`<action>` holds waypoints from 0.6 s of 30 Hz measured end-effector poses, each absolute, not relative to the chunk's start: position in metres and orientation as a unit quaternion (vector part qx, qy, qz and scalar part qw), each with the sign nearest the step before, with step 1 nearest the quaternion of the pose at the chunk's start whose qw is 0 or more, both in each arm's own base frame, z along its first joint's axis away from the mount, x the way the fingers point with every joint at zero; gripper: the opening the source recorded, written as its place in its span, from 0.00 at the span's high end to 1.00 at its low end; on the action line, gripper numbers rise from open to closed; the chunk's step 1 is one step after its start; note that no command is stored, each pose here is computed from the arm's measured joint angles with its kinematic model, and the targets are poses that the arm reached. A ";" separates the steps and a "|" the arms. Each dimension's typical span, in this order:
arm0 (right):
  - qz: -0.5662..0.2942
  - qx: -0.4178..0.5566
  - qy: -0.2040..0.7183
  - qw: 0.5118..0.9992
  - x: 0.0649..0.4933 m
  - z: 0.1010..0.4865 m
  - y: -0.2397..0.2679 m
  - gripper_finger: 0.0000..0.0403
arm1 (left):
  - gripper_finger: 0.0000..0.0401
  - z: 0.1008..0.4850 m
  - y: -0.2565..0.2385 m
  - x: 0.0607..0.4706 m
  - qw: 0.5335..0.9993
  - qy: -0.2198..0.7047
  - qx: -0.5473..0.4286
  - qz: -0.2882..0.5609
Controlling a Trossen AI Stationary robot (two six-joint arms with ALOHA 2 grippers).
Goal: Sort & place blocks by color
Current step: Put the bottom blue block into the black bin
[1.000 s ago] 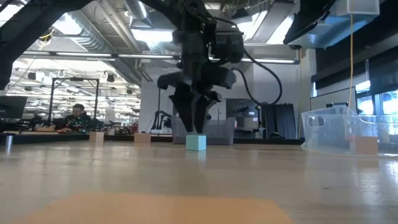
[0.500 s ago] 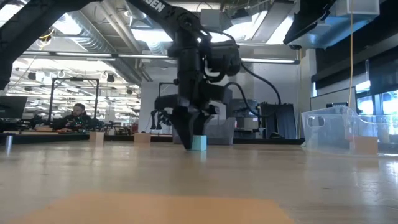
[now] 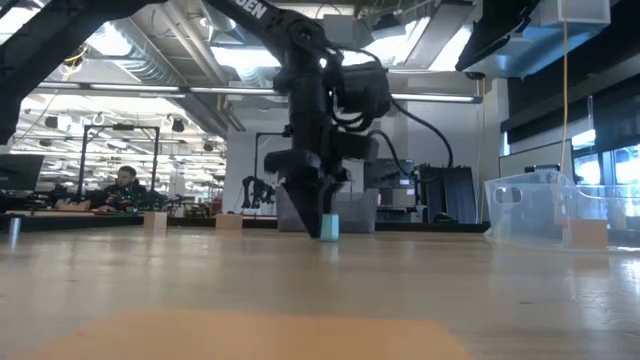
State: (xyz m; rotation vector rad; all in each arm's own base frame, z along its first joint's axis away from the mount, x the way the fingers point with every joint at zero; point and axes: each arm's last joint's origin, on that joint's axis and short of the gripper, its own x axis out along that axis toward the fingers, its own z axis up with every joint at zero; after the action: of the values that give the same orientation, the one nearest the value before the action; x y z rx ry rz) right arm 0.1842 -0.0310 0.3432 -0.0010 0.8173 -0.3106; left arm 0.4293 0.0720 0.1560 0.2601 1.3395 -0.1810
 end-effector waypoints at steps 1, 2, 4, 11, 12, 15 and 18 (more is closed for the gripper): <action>-0.150 -0.001 0.396 0.906 0.184 0.343 -0.031 0.50 | 0.70 0.161 0.074 0.430 0.770 0.621 0.118 -0.082; -0.150 0.000 0.396 0.906 0.184 0.343 -0.031 0.50 | 0.70 0.167 0.076 0.430 0.769 0.624 0.115 -0.081; -0.150 -0.001 0.396 0.906 0.184 0.343 -0.031 0.50 | 0.70 0.181 0.084 0.432 0.771 0.622 0.111 -0.074; -0.151 0.001 0.396 0.906 0.184 0.343 -0.031 0.50 | 0.70 0.239 0.133 0.436 0.809 0.579 0.098 -0.020; -0.151 0.001 0.396 0.906 0.184 0.343 -0.031 0.50 | 0.70 0.247 0.143 0.435 0.816 0.570 0.093 -0.006; -0.151 0.001 0.395 0.906 0.184 0.343 -0.031 0.50 | 0.70 0.265 0.176 0.426 0.832 0.550 0.064 0.044; -0.151 0.001 0.395 0.906 0.184 0.343 -0.031 0.50 | 0.70 0.273 0.208 0.414 0.839 0.537 0.038 0.085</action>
State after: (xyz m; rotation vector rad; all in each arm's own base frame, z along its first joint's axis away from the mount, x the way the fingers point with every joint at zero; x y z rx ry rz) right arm 0.1842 -0.0310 0.3433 0.0021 0.8164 -0.3122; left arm 0.4135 0.2080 0.2732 0.0808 1.1351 0.1805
